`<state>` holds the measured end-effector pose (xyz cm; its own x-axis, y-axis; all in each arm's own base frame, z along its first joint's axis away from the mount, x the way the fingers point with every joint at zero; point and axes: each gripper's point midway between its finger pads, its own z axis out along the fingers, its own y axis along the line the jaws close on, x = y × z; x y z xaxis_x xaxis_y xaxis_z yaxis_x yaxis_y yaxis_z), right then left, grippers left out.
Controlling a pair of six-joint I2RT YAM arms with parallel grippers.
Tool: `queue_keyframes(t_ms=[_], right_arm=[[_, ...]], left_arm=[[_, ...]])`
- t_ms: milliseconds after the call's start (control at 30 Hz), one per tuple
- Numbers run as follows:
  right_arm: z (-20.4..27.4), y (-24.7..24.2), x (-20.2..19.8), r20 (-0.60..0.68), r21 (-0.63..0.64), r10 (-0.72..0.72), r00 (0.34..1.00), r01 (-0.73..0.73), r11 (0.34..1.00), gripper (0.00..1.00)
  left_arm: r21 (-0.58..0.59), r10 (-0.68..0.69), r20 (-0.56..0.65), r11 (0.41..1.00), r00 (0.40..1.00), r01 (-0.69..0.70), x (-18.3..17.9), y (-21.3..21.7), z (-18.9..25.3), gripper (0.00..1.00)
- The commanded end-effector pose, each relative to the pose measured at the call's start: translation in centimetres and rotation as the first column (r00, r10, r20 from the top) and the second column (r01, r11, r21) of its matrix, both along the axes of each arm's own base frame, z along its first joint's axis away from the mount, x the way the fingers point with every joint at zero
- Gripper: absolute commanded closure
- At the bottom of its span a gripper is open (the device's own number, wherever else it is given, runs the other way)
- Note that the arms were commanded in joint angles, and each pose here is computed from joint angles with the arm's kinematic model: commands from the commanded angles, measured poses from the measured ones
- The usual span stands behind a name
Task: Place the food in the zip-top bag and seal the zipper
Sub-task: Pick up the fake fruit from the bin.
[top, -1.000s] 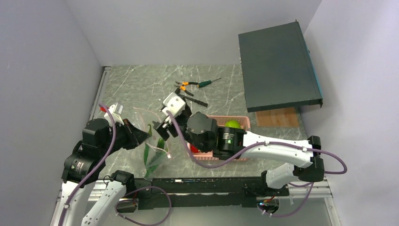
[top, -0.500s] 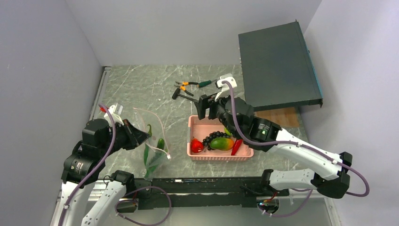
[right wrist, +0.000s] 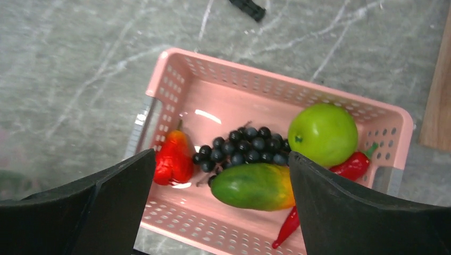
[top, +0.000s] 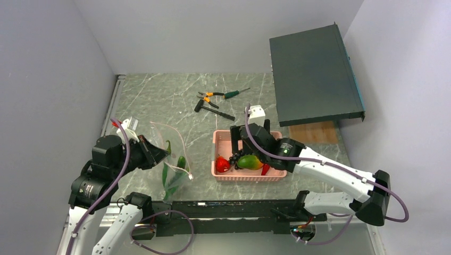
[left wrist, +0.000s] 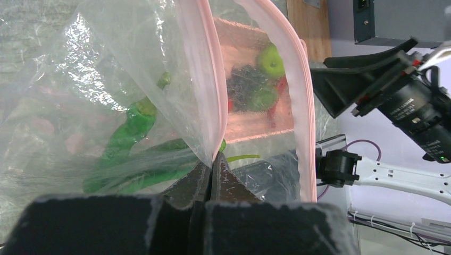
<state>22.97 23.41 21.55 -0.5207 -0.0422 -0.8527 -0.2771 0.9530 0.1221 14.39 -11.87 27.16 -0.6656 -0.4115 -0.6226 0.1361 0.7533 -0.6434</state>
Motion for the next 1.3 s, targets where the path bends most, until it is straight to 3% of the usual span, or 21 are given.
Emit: queue_keyframes(t_ms=[0, 133, 233, 567, 767, 933, 1267], right_arm=[[-3.3, -1.7, -0.5, -0.102, -0.102, -0.052, 0.993, 0.042, 0.994, 0.02], [-5.9, -2.8, -0.6, -0.152, -0.295, -0.024, 0.988, -0.022, 0.955, 0.02], [-7.6, -3.4, -1.6, -0.259, -0.411, -0.008, 0.966, -0.103, 0.906, 0.05], [-12.9, -1.8, -4.4, -0.463, -0.402, 0.095, 0.881, -0.304, 0.864, 0.06], [-14.3, -2.1, -4.2, -0.477, -0.444, 0.061, 0.877, -0.3, 0.844, 0.05], [-14.9, -2.9, -2.7, -0.418, -0.524, 0.004, 0.909, -0.245, 0.816, 0.05], [-14.9, -1.3, 0.0, -0.319, -0.548, 0.024, 0.947, -0.205, 0.811, 0.27]], left_arm=[[-0.011, -0.016, 0.049, 1.0, 0.999, 0.016, -0.1, -0.2, 1.5, 1.0], [0.009, -0.016, 0.043, 1.0, 0.999, 0.016, -0.2, 0.0, 1.4, 1.0], [0.019, -0.013, 0.041, 1.0, 0.999, 0.013, -0.3, 0.2, 1.4, 1.0], [0.014, -0.028, 0.041, 1.0, 0.999, 0.027, 0.3, -0.2, 0.9, 1.0], [0.053, -0.016, 0.042, 0.998, 0.999, 0.014, 0.1, 0.4, 1.0, 1.0], [0.049, -0.021, 0.038, 0.999, 0.999, 0.019, 0.4, 0.2, 0.5, 1.0], [0.09, -0.017, 0.035, 0.996, 0.999, 0.014, 0.5, 0.7, 0.6, 1.0]])
